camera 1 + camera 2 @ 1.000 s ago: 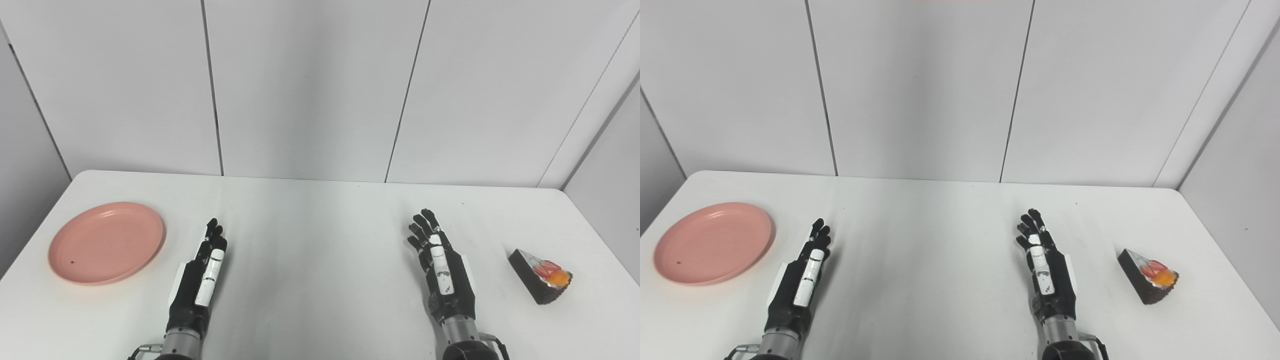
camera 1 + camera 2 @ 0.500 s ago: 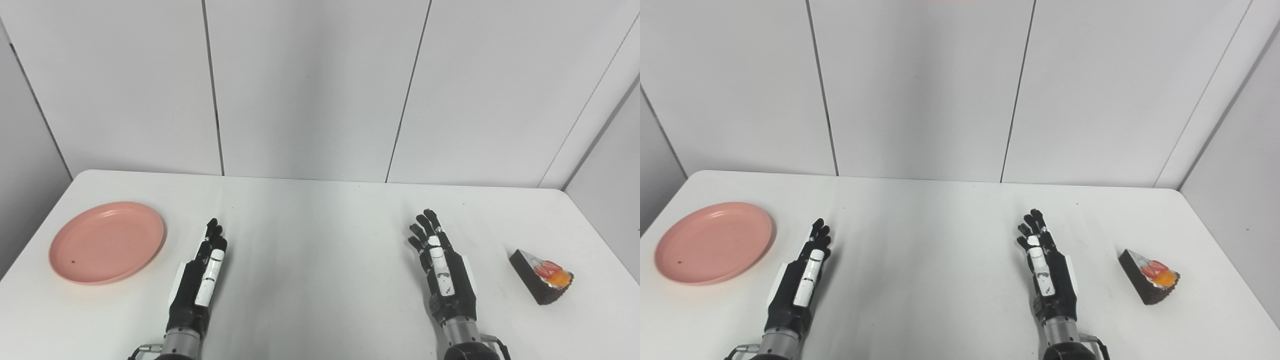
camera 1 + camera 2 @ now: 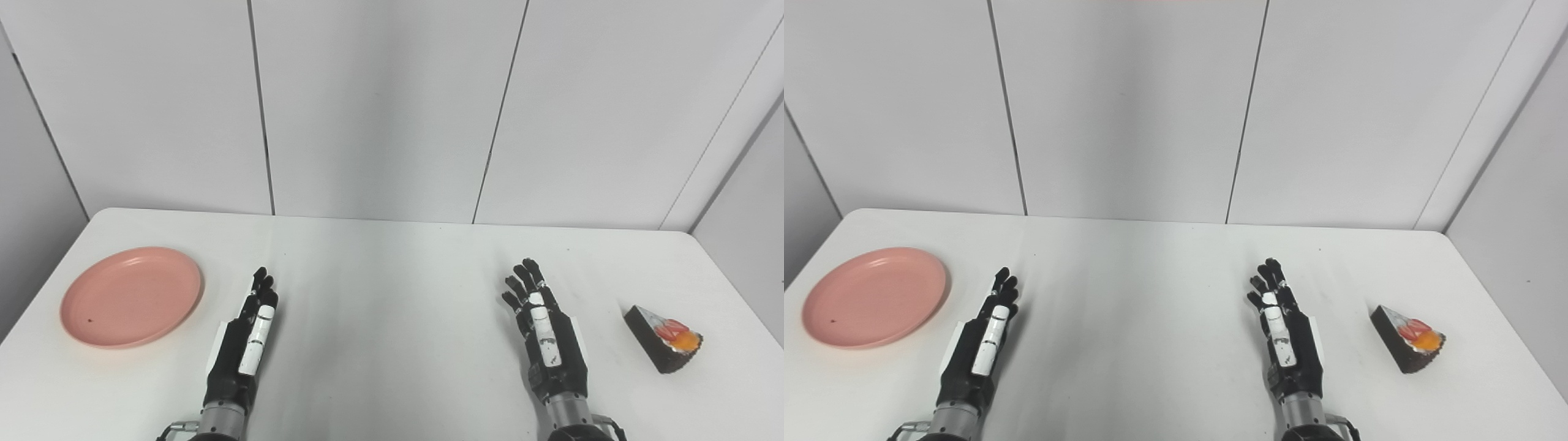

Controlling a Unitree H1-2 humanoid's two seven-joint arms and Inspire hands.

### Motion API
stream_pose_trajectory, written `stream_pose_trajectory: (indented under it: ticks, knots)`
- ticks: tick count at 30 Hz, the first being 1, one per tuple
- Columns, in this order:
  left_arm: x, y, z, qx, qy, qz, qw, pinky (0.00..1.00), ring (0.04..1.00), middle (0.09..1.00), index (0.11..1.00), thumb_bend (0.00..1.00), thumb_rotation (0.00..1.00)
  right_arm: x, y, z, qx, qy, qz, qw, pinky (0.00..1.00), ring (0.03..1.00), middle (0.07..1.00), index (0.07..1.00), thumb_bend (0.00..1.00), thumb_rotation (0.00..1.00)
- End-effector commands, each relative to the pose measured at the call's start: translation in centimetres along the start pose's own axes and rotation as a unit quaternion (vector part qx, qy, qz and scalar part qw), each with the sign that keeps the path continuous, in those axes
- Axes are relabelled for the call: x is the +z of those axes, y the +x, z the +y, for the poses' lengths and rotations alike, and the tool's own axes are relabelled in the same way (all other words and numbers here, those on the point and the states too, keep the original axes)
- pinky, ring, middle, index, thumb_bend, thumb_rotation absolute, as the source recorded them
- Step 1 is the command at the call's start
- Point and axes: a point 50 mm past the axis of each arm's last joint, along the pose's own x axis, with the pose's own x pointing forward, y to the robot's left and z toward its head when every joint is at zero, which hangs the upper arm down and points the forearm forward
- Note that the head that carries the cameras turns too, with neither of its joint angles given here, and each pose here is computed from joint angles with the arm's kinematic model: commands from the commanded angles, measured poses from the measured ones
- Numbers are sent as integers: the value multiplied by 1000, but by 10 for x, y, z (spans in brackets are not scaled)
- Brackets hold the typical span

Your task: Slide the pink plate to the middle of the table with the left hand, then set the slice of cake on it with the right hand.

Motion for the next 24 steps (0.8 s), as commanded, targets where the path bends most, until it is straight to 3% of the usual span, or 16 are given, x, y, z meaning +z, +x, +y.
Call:
stream_pose_trajectory:
  ticks: [1, 16, 24]
  knots:
    - [11, 6, -1, 0, 4, -27, 1000, 1000, 1000, 993, 1000, 631, 936, -7, -13, -2, 0, 3, 18, 1000, 924, 923, 934, 924, 877, 772]
    - [14, 4, -1, -1, 3, -29, 1000, 1000, 998, 996, 1000, 630, 941, -1, -21, 0, 5, -4, 52, 999, 979, 968, 960, 951, 813, 839]
    - [6, 6, -13, -3, 15, -30, 999, 969, 985, 984, 1000, 613, 947, -5, -19, -16, 9, -2, 57, 998, 992, 977, 972, 962, 848, 826]
